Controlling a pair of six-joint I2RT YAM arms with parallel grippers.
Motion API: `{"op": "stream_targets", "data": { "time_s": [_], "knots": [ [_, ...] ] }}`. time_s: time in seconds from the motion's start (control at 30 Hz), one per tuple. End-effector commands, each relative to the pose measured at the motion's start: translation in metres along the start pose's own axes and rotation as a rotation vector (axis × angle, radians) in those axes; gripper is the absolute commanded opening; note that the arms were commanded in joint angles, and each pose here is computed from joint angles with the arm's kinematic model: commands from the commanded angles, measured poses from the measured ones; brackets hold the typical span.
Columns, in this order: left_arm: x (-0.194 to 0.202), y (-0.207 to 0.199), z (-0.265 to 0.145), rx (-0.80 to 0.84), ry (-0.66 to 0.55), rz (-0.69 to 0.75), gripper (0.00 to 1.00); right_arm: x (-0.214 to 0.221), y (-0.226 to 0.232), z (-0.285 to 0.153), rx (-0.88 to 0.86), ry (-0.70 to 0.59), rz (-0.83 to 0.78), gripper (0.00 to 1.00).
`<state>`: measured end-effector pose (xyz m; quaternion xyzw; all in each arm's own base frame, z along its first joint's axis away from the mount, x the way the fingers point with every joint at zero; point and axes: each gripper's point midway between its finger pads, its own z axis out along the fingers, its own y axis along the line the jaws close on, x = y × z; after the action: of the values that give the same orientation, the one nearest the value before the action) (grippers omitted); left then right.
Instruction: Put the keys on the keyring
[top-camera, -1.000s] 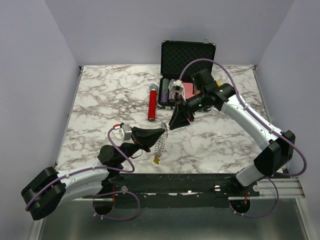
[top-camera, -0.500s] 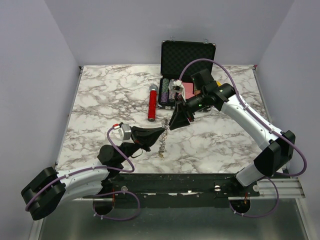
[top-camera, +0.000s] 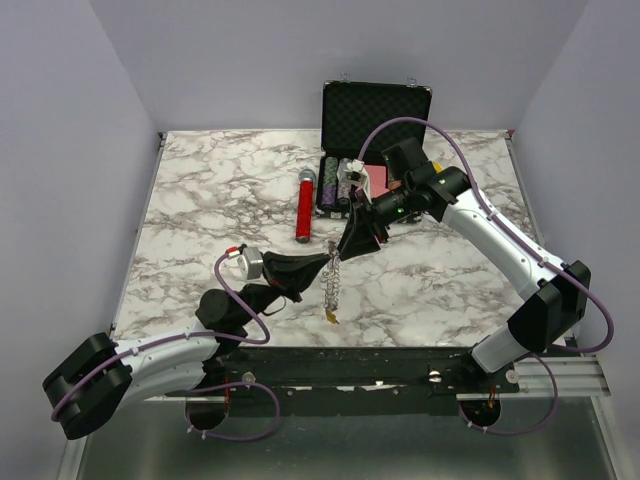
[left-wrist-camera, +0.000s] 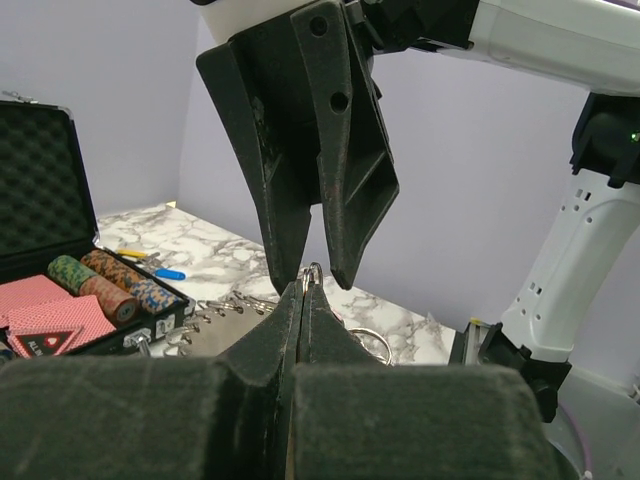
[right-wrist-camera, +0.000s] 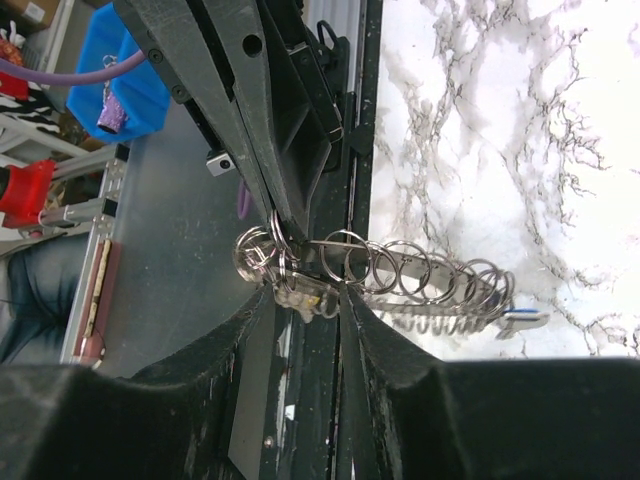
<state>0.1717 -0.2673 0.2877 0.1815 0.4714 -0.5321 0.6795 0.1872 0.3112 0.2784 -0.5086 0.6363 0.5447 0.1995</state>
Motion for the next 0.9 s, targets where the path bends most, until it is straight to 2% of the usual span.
{"op": "stream_targets", "data": {
  "time_s": [0.0, 0.67, 0.77, 0.87],
  "knots": [
    [-0.0581, -0.016, 0.0101, 0.049, -0.217, 0.025, 0.0, -0.0101, 0.0118, -0.0027, -0.029, -0.025, -0.039, 0.4],
    [-0.0558, -0.0155, 0.0146, 0.049, -0.209, 0.01, 0.0, -0.014, 0.0036, 0.0008, -0.024, -0.02, -0.028, 0.38],
    [-0.0544, -0.0152, 0.0145, 0.049, -0.206, 0.009, 0.0, -0.0157, 0.004, 0.0006, -0.025, -0.022, -0.03, 0.36],
    [-0.0545, -0.0152, 0.0147, 0.048, -0.208, 0.007, 0.0, -0.0161, 0.004, 0.0009, -0.028, -0.024, -0.029, 0.28]
  ]
}}
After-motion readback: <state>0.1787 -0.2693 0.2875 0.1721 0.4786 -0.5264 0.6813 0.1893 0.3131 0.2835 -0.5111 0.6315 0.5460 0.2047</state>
